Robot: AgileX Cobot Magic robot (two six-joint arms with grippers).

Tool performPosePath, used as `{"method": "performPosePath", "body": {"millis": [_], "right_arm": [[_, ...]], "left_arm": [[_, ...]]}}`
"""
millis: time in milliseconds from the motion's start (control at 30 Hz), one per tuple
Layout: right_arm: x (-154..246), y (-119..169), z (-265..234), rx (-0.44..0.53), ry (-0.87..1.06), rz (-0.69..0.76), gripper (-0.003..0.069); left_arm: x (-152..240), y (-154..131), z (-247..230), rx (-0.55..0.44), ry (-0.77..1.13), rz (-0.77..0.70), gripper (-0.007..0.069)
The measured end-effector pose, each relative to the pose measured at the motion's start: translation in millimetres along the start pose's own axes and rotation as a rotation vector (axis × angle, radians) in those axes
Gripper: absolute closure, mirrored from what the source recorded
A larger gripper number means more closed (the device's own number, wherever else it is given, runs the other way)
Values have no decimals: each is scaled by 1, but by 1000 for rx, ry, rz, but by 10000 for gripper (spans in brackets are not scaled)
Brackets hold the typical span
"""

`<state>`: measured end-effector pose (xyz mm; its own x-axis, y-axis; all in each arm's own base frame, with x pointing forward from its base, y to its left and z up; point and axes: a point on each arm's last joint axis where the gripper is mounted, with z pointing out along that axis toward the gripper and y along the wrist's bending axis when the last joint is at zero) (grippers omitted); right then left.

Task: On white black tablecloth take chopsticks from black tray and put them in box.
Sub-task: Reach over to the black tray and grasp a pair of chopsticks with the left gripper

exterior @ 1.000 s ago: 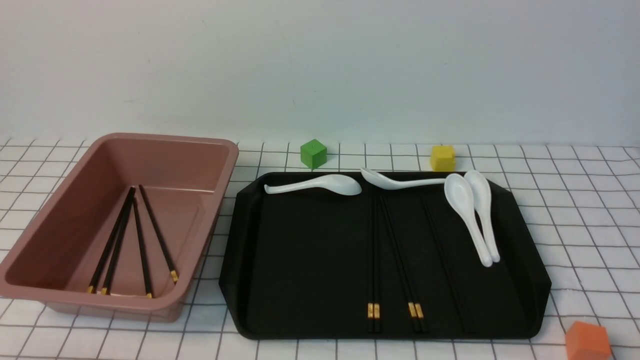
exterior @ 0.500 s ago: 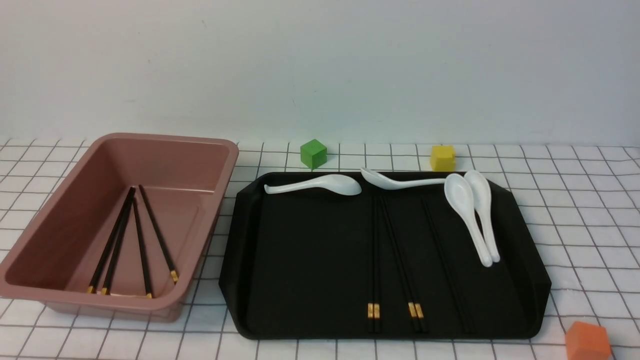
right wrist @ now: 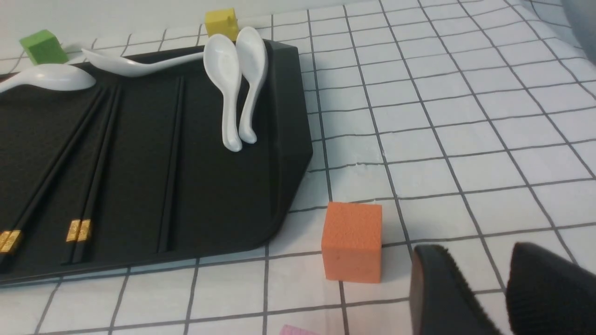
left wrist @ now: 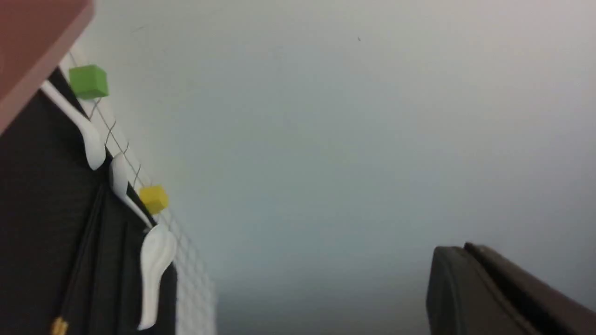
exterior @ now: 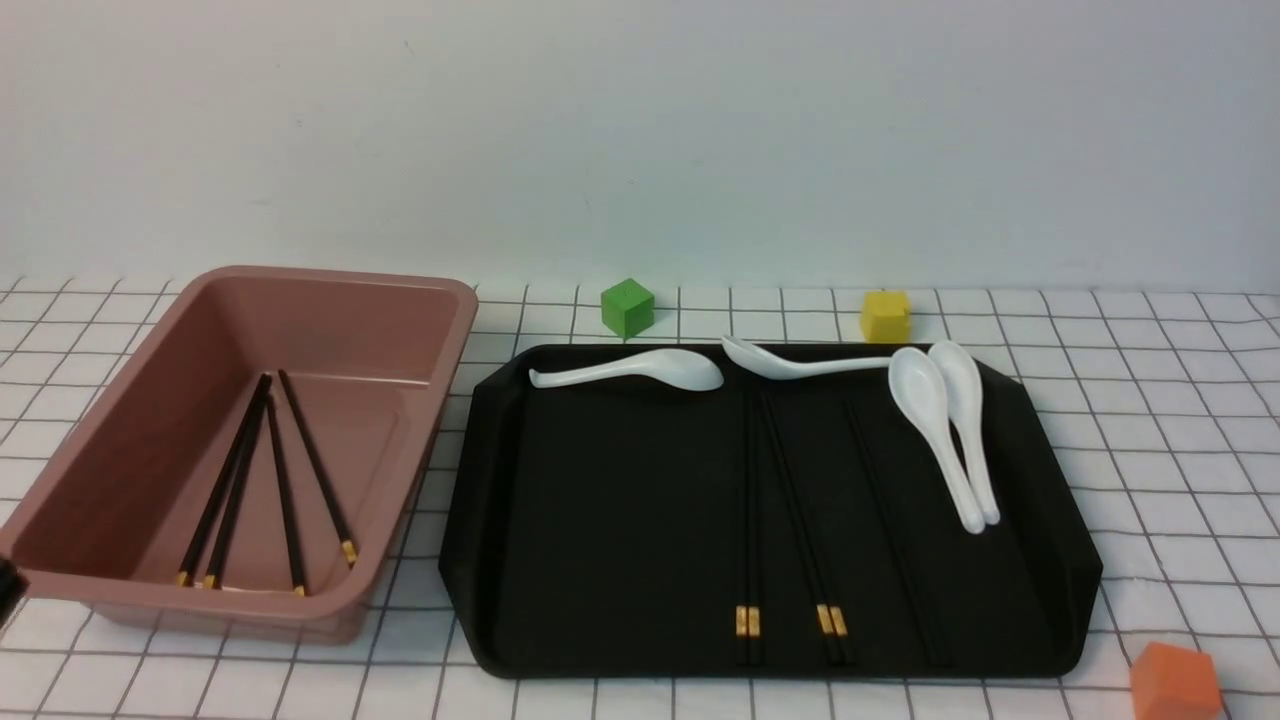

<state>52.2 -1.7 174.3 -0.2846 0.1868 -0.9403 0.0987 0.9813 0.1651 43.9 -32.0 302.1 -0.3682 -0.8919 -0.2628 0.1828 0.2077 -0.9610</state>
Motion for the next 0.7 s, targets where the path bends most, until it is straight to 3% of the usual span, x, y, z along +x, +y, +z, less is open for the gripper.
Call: {"method": "performPosePath", "body": {"millis": [100,167,200,267,367,433,533,700], "right_arm": [[0,0,0,0,0,0,419],[0,0,0,0,0,0,419],[0,0,0,0,0,0,419],[0,0,0,0,0,0,419],[0,0,0,0,0,0,419],[0,0,0,0,0,0,419],[0,0,0,0,0,0,419],[0,0,0,0,0,0,419]], "left_arm": [[6,-18,23,-202,288,147,638],[9,-15,40,-415,542,214,638],[9,-15,43,-453,592,215,638],[2,0,62,-704,808,278,638],[-13,26,89,-936,893,312,638],[-15,43,105,-1039,935,269,638],[-2,65,126,-1108,1038,233,638],[37,76,164,-1085,1047,276,638]]}}
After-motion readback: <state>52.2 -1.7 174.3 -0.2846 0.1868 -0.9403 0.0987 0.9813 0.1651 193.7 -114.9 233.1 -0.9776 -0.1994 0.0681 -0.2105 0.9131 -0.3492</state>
